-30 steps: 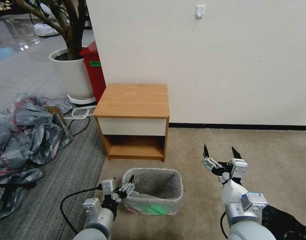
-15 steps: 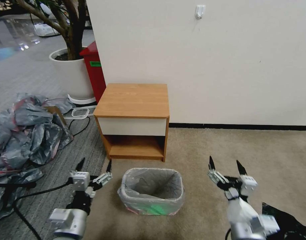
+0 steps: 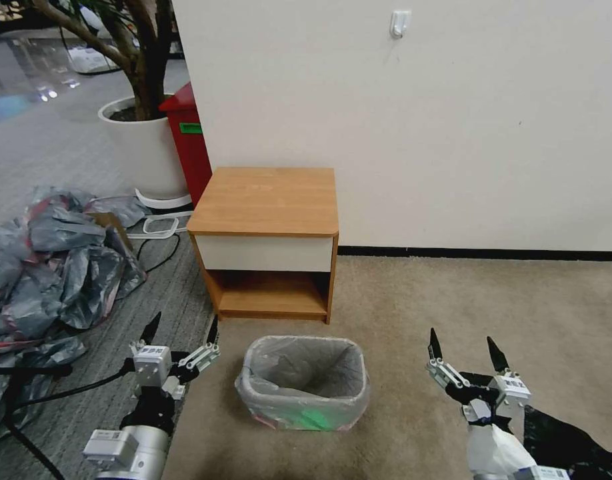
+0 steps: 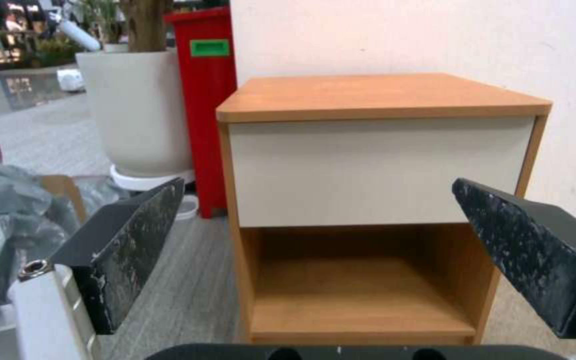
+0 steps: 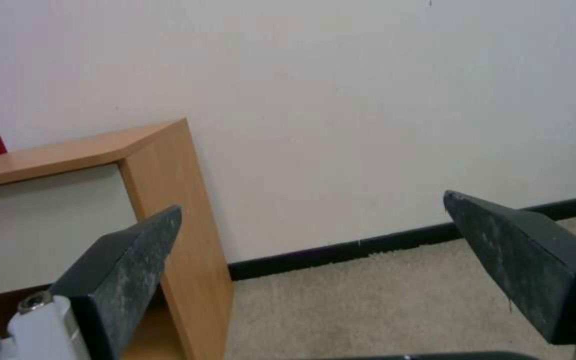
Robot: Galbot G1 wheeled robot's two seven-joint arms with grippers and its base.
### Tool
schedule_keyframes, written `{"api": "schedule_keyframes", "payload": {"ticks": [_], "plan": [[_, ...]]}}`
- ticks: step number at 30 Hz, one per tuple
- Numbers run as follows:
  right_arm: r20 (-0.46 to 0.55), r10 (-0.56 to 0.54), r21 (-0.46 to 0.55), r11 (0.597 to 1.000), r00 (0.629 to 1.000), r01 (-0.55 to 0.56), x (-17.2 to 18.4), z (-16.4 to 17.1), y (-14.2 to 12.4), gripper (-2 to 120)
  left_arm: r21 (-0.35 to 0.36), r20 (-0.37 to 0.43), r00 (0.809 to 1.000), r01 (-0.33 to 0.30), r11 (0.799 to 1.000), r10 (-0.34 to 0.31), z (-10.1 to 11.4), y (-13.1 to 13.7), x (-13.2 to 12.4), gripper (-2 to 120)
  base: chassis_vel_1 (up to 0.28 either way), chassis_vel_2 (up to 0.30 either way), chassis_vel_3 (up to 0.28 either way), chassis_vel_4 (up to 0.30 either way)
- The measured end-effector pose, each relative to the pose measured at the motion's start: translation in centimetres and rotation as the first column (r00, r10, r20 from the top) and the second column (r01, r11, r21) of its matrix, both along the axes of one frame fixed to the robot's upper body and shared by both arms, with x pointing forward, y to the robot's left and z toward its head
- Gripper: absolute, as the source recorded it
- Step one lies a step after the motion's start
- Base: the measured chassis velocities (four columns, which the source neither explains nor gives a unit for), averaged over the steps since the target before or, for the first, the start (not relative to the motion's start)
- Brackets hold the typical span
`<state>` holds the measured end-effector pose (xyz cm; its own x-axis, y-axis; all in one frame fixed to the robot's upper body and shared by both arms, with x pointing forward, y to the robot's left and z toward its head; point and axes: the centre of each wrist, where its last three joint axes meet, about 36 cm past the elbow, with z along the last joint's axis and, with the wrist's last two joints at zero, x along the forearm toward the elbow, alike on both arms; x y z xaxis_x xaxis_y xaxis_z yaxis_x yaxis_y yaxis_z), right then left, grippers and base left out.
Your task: Pick up the garbage bag from the table and place it over the trash can.
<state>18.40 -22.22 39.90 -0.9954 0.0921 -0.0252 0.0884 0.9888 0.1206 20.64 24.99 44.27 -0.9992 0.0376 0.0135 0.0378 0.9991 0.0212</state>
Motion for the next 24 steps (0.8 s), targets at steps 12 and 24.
{"api": "schedule_keyframes", "payload": {"ticks": [12, 24], "plan": [[-0.002, 0.001, -0.001, 1.0, 1.0, -0.001, 0.05, 0.01, 0.01, 100, -0.002, -0.004, 1.0, -0.002, 1.0, 0.002, -0.06, -0.02, 0.02, 100, 0.0, 0.0, 0.0, 0.0], [-0.003, 0.001, -0.001, 1.0, 1.0, -0.001, 0.07, 0.03, 0.03, 100, -0.004, -0.006, 1.0, -0.002, 1.0, 0.002, -0.1, -0.03, 0.04, 100, 0.0, 0.0, 0.0, 0.0]]}}
